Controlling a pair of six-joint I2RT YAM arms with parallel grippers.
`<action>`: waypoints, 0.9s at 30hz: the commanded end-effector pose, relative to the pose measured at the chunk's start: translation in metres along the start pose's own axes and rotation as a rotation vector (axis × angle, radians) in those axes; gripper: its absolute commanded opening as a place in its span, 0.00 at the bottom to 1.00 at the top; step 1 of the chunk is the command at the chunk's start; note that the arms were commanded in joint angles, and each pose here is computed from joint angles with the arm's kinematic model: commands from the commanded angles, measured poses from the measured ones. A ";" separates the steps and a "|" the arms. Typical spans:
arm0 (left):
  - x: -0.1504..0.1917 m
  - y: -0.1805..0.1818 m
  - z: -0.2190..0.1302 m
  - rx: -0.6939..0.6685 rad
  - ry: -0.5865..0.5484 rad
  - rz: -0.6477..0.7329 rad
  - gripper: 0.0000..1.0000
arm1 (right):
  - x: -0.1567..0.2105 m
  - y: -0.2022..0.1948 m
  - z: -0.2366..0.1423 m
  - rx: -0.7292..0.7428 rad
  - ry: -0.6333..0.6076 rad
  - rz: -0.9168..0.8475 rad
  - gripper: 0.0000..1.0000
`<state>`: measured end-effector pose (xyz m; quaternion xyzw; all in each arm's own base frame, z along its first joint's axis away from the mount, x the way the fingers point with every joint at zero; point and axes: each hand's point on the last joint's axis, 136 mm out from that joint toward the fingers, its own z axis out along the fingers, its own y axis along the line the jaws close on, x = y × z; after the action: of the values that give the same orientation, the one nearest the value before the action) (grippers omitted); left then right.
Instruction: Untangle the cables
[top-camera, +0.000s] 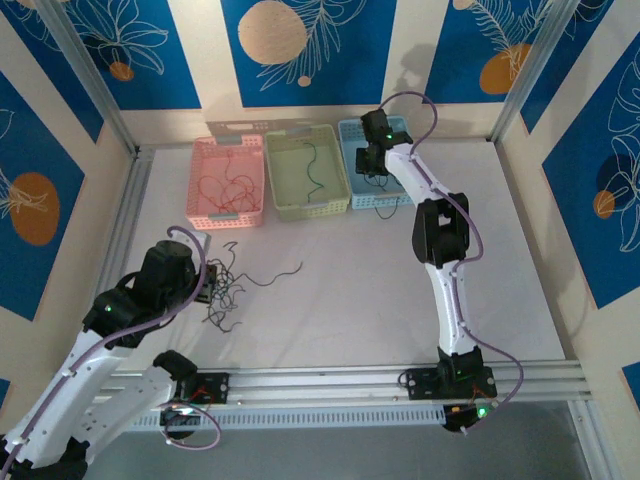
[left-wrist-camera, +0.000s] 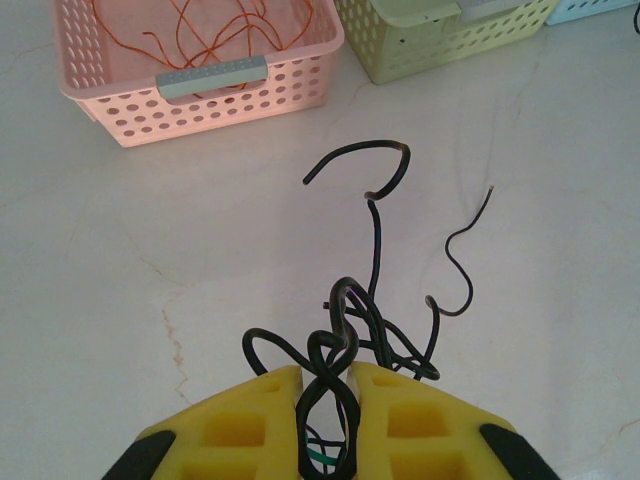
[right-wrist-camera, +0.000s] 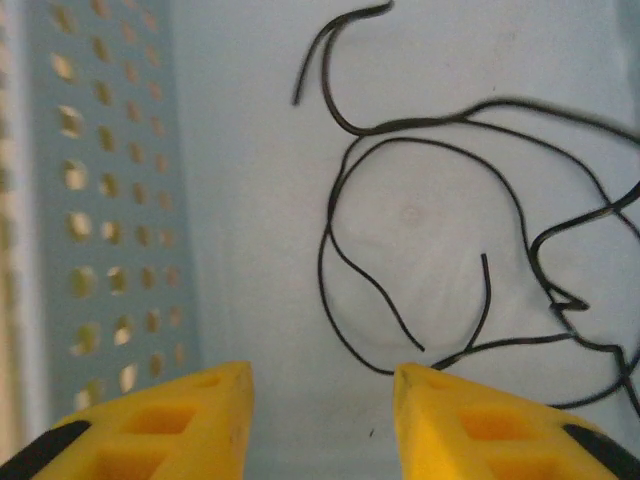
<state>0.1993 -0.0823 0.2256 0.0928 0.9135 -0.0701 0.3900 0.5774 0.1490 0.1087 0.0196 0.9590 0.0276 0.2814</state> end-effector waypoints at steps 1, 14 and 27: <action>-0.002 -0.001 0.001 0.010 -0.010 0.004 0.00 | -0.021 0.010 -0.055 -0.056 -0.073 0.021 0.43; -0.002 -0.001 0.001 0.011 -0.011 0.004 0.00 | 0.007 0.018 -0.146 -0.195 -0.196 0.067 0.43; -0.002 -0.001 0.001 0.012 -0.010 0.004 0.00 | 0.037 -0.060 -0.096 -0.034 0.046 0.201 0.39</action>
<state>0.1989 -0.0834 0.2255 0.0941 0.9136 -0.0731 0.3888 0.4898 0.0891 0.1780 0.1051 0.9449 0.0805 0.2995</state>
